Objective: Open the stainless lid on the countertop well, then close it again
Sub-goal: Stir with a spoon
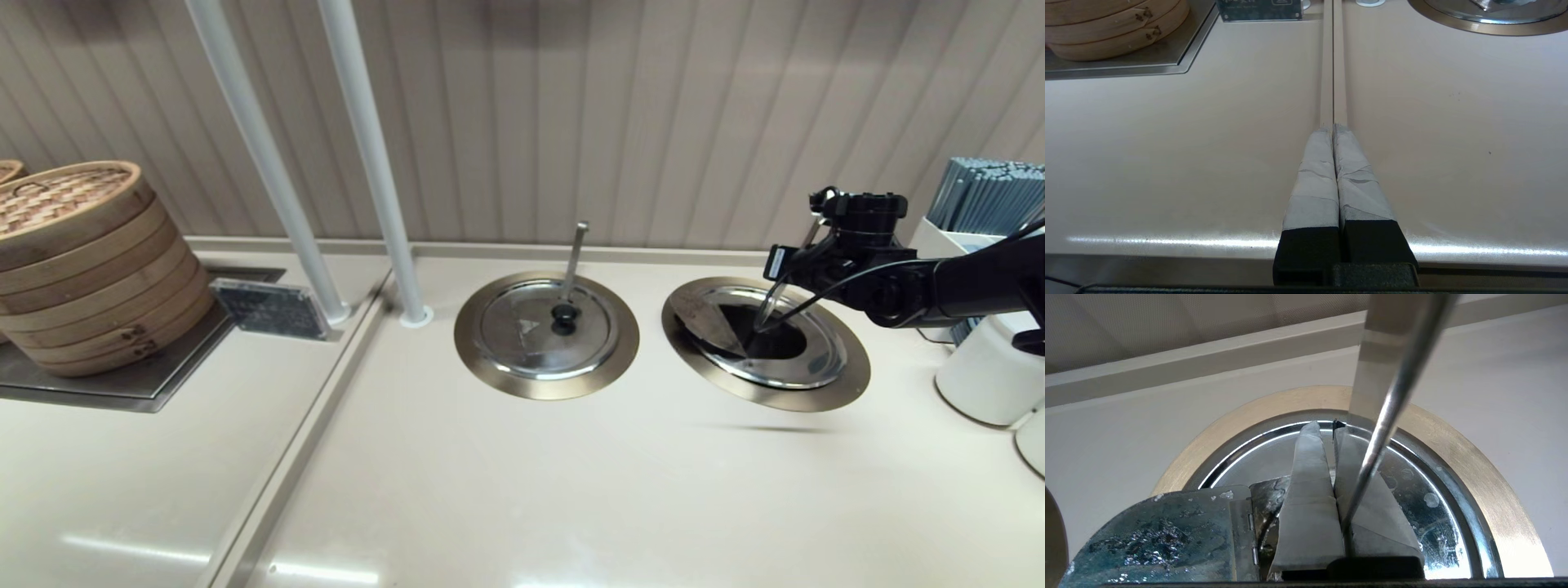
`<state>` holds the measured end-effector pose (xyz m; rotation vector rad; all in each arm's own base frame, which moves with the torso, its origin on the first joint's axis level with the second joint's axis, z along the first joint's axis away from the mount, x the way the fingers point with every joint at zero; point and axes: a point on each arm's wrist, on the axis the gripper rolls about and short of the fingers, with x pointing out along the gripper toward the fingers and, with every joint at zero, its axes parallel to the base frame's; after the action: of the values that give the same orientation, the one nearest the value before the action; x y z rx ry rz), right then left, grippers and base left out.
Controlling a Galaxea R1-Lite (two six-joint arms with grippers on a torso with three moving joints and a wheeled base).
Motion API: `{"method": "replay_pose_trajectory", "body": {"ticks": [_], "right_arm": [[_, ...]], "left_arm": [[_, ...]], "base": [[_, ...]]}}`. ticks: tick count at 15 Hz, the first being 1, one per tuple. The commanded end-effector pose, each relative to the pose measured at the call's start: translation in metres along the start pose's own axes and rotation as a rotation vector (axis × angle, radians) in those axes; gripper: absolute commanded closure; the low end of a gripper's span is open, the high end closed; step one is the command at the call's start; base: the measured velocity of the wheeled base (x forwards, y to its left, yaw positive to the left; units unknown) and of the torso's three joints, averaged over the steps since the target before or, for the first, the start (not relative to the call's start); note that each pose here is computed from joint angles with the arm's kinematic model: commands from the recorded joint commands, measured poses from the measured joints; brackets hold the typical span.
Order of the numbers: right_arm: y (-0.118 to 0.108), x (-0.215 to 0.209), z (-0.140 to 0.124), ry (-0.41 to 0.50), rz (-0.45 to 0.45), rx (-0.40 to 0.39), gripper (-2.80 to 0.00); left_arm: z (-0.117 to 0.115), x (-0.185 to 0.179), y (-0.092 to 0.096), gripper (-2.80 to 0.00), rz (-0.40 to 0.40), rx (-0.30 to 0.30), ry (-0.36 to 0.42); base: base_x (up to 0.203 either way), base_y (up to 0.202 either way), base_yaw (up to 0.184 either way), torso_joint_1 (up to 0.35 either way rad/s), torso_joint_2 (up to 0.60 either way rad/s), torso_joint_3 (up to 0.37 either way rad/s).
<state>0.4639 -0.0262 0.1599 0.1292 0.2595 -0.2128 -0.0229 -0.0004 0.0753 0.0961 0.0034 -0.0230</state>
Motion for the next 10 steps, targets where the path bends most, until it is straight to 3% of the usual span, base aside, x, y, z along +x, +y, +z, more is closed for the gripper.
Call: {"method": "replay_pose_trajectory", "body": {"ticks": [1, 10], "right_arm": [[-0.004, 0.004, -0.006, 0.029, -0.012, -0.013, 0.00], [-0.025, 0.032, -0.023, 0.054, -0.060, -0.010, 0.00]], "left_arm": [[0.000, 0.000, 0.000, 0.00, 0.000, 0.001, 0.000], [0.000, 0.000, 0.000, 0.00, 0.000, 0.001, 0.002]], "base": [[0.000, 0.000, 0.000, 0.000, 0.00, 0.000], [0.000, 0.000, 0.000, 0.000, 0.00, 0.000]]}}
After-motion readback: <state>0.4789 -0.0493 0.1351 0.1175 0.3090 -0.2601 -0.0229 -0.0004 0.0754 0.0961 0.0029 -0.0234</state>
